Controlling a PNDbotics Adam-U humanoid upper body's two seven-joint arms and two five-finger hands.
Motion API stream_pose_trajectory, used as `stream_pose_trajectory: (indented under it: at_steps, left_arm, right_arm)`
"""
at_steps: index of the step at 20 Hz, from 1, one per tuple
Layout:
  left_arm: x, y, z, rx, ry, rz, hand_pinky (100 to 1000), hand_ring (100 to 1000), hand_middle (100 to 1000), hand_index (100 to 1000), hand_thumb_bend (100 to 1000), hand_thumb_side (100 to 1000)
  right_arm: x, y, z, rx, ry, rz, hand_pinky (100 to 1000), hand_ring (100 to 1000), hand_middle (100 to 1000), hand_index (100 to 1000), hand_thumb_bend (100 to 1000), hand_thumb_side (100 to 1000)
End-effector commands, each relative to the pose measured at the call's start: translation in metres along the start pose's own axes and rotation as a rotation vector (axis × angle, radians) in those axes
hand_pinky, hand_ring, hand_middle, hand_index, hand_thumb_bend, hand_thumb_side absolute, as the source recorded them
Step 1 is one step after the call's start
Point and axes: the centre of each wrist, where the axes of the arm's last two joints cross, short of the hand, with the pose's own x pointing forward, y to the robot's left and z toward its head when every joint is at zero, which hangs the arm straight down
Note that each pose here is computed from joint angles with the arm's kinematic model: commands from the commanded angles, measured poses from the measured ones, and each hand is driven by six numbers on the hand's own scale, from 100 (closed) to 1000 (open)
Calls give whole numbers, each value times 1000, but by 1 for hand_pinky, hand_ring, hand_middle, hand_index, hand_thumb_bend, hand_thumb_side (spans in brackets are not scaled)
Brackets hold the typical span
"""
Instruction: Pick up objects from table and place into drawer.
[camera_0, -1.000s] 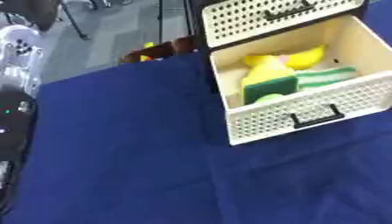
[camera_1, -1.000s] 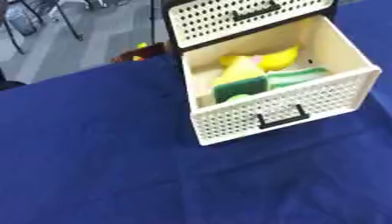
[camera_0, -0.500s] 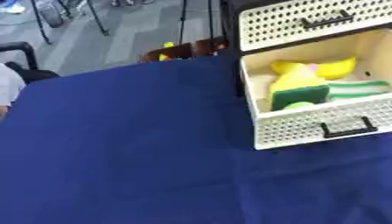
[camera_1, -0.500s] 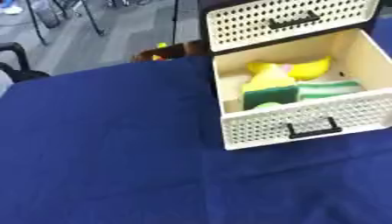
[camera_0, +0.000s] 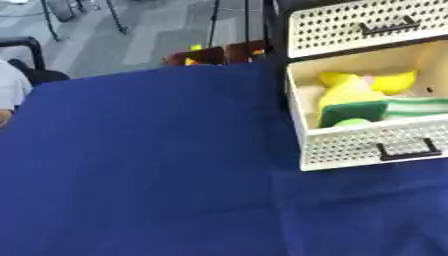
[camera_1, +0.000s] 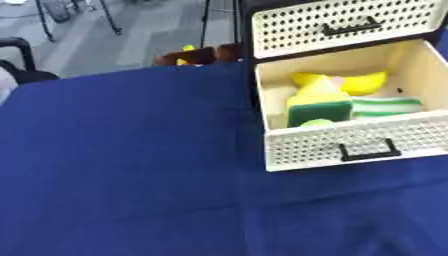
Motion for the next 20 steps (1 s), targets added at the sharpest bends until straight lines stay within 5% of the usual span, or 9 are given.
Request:
stream_pose_trajectory:
  at_steps: [1,9,20]
  left_arm:
    - [4,6,3,7,-22,-37,452,586,630,775,285,899]
    - [-2,15,32,34,77,-89,441,582,625,771,257,933]
    - [-5,15,49,29,151,-96,435,579,616,763,242,951]
  right_arm:
    - [5,-7,-10,169,-86,58,429,536,494,728,170,1000]
    - [5,-18,-11,686,-117,212,434,542,526,731,344,1000]
    - [6,-18,-2,1420,-118,321,456,593,603,779,338,1000]
